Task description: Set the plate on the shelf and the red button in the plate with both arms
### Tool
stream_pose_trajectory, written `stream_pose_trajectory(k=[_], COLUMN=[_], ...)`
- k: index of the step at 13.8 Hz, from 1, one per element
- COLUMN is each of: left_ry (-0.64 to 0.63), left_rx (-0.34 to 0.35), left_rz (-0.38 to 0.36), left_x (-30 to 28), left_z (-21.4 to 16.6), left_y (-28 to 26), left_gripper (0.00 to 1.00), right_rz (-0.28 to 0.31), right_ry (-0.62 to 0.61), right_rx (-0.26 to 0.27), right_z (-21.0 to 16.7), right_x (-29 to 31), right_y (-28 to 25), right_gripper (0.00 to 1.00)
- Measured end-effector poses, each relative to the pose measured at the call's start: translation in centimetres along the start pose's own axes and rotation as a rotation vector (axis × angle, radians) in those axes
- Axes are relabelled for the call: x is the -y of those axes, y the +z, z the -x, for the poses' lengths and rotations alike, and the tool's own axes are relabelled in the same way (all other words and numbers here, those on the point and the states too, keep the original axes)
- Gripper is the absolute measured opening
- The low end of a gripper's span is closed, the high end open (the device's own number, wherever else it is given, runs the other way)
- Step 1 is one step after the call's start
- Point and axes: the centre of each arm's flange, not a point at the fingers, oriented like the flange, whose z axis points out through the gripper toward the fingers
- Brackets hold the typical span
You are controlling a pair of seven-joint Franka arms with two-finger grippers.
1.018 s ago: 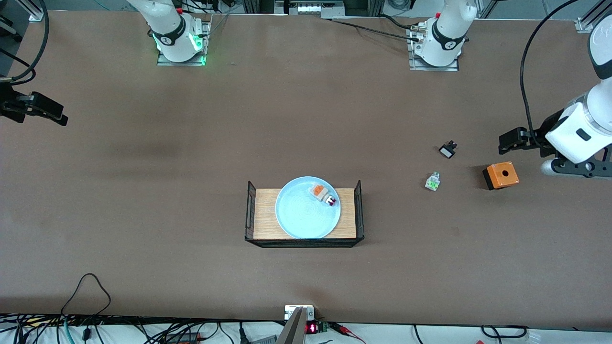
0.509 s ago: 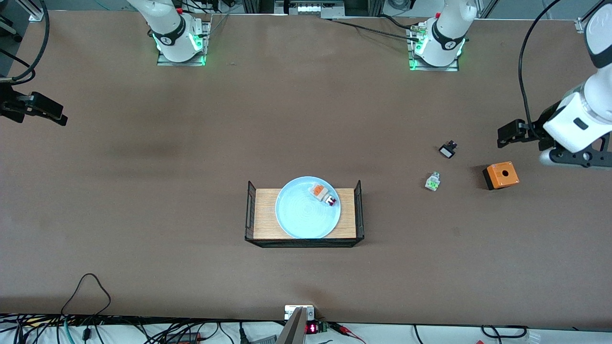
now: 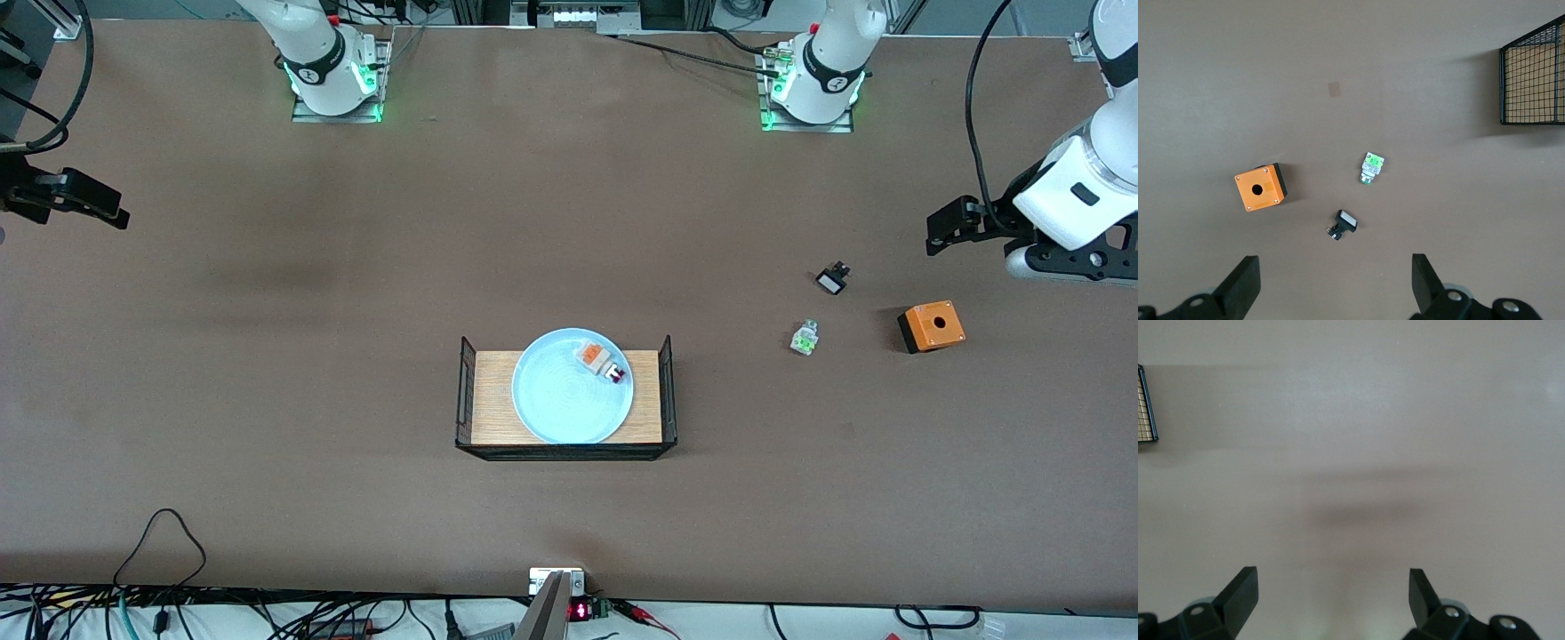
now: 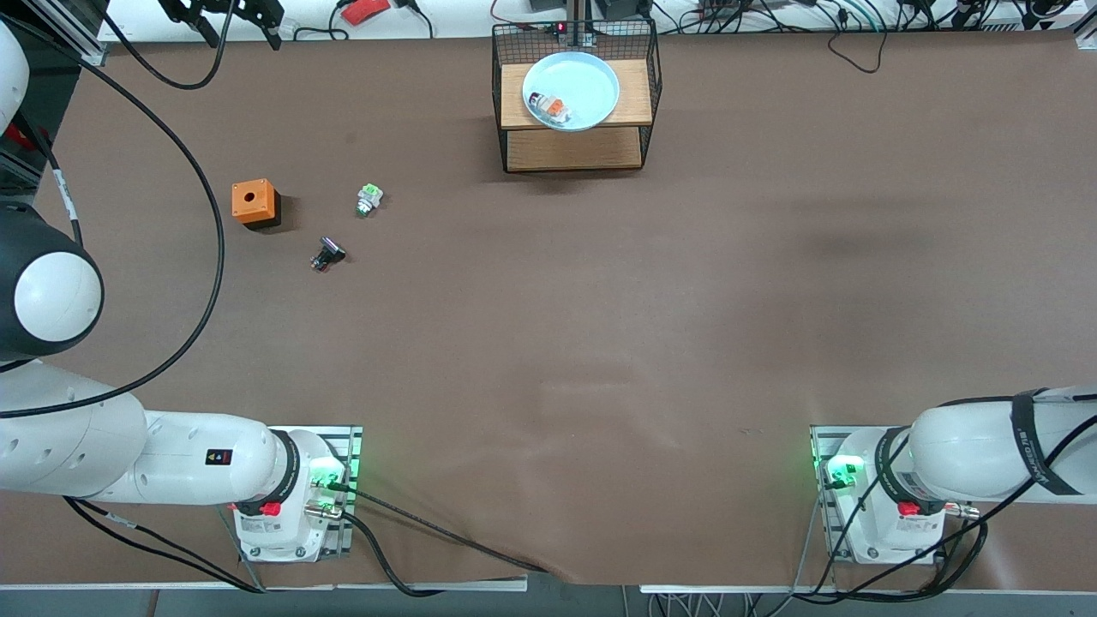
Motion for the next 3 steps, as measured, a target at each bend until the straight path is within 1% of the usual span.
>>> stream_pose_trajectory(k=[3], left_ry=[-0.001], left_rx=[-0.001], left_rz=[0.0], left_x=[0.06], left_z=[-0.01], left_y=[-0.01], left_gripper=[1.0], right_rz=[0.0], right_ry=[0.0], right_rx=[0.001], right_z=[0.01], right_x=[0.03], right_y=[0.01], right_gripper=[1.0])
